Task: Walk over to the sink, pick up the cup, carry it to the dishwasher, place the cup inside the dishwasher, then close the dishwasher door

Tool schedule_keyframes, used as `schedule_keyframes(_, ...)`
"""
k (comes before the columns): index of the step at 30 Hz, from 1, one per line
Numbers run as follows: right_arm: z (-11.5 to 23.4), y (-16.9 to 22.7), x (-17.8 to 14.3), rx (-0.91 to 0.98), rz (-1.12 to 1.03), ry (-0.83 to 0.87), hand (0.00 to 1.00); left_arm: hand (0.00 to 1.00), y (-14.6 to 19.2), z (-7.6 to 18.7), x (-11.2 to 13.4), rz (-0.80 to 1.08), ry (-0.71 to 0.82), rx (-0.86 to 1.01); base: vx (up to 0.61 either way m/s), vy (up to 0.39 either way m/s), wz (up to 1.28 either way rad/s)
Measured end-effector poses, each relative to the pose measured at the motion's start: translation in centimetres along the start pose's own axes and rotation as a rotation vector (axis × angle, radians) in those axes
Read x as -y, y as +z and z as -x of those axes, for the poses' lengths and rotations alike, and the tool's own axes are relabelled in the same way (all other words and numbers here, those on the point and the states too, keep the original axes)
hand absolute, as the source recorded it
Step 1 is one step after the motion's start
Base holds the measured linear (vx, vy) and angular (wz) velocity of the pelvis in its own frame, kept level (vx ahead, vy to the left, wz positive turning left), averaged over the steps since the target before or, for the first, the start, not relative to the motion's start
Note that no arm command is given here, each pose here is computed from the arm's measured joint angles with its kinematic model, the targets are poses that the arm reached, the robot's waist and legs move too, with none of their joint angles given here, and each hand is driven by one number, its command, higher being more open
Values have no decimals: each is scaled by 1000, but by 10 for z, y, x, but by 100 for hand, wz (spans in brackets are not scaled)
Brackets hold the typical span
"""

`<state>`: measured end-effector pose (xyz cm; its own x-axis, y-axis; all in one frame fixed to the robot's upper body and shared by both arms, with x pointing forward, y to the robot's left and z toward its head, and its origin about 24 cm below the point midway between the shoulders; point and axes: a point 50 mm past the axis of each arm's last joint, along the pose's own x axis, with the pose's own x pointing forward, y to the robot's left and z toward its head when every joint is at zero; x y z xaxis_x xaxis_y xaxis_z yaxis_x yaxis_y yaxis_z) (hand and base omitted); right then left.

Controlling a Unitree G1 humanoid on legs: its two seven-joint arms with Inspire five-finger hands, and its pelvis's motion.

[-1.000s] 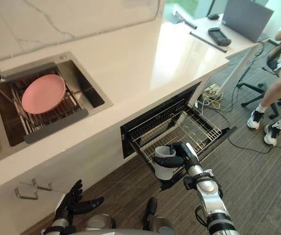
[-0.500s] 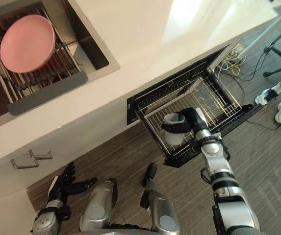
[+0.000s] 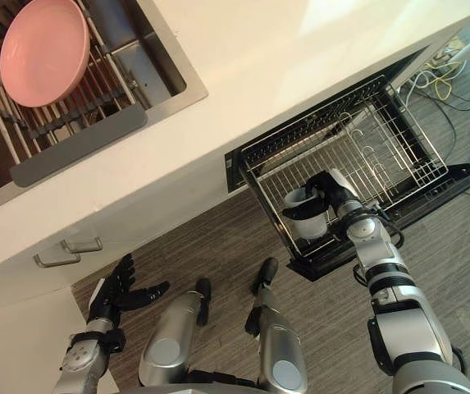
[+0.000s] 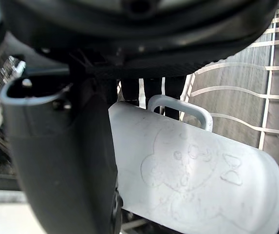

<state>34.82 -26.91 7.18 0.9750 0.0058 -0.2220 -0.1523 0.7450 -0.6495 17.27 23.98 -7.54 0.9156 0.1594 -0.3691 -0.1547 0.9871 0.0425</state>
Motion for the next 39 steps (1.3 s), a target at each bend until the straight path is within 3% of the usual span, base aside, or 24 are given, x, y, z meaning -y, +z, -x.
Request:
schedule_keyframes(14, -3, 4, -5, 20, -7, -12, 100, 100, 2, -5, 19, 42, -41, 12, -37, 63, 2)
schedule_keyframes(25, 19, 27, -11, 250, -176, -97, 100, 100, 1, -4, 21, 47, -32, 9, -14, 82, -2)
schedule_keyframes(34, 59, 0, -72, 224, -314, -27, 100, 100, -23, 9, 25, 8, -29, -88, 9, 69, -5)
schedule_keyframes(39, 80, -1, -78, 256, -310, -50, 100, 100, -38, 23, 20, -6, -9, -144, 36, 62, -5)
